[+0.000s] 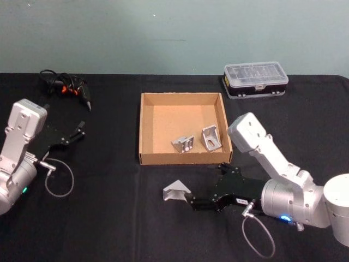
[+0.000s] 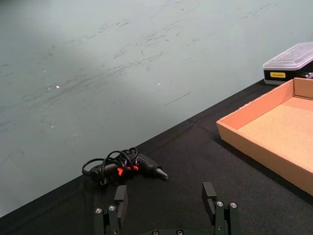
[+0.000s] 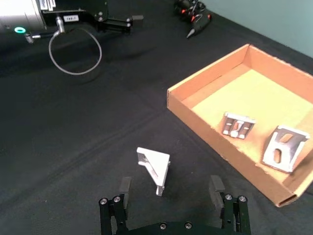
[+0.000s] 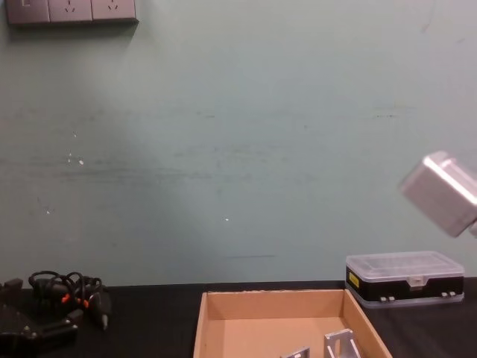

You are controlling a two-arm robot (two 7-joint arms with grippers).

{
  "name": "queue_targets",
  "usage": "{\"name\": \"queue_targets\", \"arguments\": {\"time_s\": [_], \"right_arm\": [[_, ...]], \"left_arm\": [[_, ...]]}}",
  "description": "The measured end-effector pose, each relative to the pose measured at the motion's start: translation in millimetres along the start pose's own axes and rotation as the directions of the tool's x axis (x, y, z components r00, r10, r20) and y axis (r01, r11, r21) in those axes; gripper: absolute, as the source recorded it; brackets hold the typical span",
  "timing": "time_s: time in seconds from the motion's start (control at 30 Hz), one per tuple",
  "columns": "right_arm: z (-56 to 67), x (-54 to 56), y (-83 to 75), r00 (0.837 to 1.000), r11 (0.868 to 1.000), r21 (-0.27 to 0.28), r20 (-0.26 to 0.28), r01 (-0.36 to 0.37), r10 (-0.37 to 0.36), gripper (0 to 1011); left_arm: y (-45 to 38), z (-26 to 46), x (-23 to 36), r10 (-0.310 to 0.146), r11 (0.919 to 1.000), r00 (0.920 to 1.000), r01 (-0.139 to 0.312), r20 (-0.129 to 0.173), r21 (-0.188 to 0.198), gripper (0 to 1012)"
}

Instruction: Use one hand to pick up the angle iron from the table and place it into the box.

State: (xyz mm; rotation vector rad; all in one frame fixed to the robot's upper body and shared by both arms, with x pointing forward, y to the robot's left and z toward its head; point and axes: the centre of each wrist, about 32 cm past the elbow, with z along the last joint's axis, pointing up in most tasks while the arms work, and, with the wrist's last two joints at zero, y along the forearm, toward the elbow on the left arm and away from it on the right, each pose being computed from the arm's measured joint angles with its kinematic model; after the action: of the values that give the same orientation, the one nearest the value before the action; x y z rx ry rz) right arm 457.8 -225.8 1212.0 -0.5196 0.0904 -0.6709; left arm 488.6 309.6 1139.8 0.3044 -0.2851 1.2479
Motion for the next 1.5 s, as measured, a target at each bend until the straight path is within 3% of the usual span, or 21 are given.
{"name": "queue_targets", "arguments": {"time_s": [0.73, 1.27, 1.5], "right_arm": [[-6.9, -5.0, 22.6, 1.0, 0.999, -0.036, -0.021, -0.014, 0.014, 1003], [-10.7, -6.3, 28.9, 0.999, 0.999, -0.044, -0.037, -0.01, 0.008, 1002], [-12.1, -7.4, 31.7, 0.999, 0.999, -0.045, -0.039, -0.013, 0.011, 874]], "left_arm": [[0.0, 0.0, 0.0, 0.0, 1.0, 1.0, 0.0, 0.0, 0.0, 1000], [0.0, 0.0, 0.0, 0.0, 1.0, 1.0, 0.0, 0.0, 0.0, 1000], [0.0, 0.0, 0.0, 0.0, 1.0, 1.0, 0.0, 0.0, 0.0, 1000]]}}
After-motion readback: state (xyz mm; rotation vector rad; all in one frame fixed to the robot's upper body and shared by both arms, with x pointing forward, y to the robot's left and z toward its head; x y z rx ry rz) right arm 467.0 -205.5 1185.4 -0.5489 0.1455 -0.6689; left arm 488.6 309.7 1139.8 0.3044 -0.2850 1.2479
